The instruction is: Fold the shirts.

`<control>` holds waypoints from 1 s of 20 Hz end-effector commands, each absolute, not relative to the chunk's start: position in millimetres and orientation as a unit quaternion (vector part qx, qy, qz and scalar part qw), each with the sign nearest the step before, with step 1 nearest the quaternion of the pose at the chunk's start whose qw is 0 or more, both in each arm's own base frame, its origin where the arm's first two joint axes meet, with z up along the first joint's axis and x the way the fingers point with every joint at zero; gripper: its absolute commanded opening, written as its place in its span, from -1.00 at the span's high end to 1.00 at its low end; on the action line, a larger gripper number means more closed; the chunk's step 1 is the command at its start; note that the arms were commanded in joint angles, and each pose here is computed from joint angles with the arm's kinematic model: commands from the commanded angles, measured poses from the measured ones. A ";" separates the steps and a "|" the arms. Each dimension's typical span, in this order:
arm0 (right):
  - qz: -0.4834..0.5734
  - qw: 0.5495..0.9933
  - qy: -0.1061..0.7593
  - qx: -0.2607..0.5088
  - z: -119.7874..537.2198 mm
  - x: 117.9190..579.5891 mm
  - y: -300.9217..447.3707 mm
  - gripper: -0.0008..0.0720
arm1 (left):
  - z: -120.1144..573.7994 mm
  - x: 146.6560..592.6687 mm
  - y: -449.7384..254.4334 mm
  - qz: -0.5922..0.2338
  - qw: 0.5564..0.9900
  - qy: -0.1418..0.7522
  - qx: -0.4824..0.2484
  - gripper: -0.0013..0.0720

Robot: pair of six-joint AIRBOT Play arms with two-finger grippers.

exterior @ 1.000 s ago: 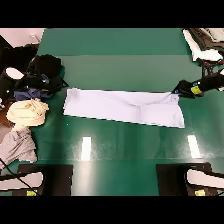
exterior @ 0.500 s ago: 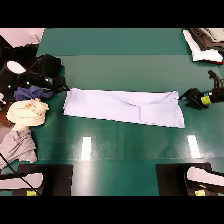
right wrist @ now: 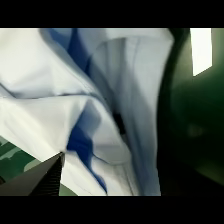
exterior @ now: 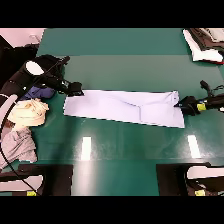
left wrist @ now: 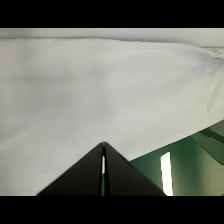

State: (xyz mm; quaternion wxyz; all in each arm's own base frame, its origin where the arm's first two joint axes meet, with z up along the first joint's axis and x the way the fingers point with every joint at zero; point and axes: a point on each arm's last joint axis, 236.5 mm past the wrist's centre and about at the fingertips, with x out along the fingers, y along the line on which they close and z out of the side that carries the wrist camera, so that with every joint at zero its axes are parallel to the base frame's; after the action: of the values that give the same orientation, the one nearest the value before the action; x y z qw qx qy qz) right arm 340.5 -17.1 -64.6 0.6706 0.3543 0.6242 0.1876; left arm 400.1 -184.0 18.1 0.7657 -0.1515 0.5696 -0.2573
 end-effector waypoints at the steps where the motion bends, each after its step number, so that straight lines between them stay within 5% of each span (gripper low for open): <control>1: 0.222 0.654 0.638 0.340 -75.3 342.4 0.0 -0.81 | 18.3 397.2 -191.1 -0.259 0.762 0.573 -0.153 0.88; 3: 0.234 0.660 0.636 0.323 -75.9 345.1 6.8 -0.38 | 18.3 397.1 -191.1 -0.259 0.762 0.573 -0.153 0.88; 6: 0.242 0.666 0.632 0.313 -72.1 345.5 8.7 0.79 | 18.4 397.1 -191.2 -0.258 0.762 0.573 -0.155 0.90; 7: 0.248 0.673 0.627 0.304 -67.3 346.1 8.6 0.95 | 18.4 396.8 -191.2 -0.254 0.761 0.576 -0.160 0.90; 11: 0.239 0.712 0.596 0.283 -23.7 352.0 8.4 0.95 | 21.8 403.2 -205.4 -0.237 0.765 0.568 -0.190 0.91; 20: 0.292 0.774 0.529 0.191 142.2 383.6 94.7 0.96 | -9.5 400.1 -371.9 -0.356 0.739 0.563 -0.100 0.91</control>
State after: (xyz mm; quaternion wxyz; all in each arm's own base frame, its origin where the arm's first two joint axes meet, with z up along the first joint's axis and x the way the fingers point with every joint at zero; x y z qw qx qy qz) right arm 380.1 60.4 93.1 0.7607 0.2140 0.5493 0.2716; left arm 403.6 -325.3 7.0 0.7504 -0.1208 0.5610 -0.3280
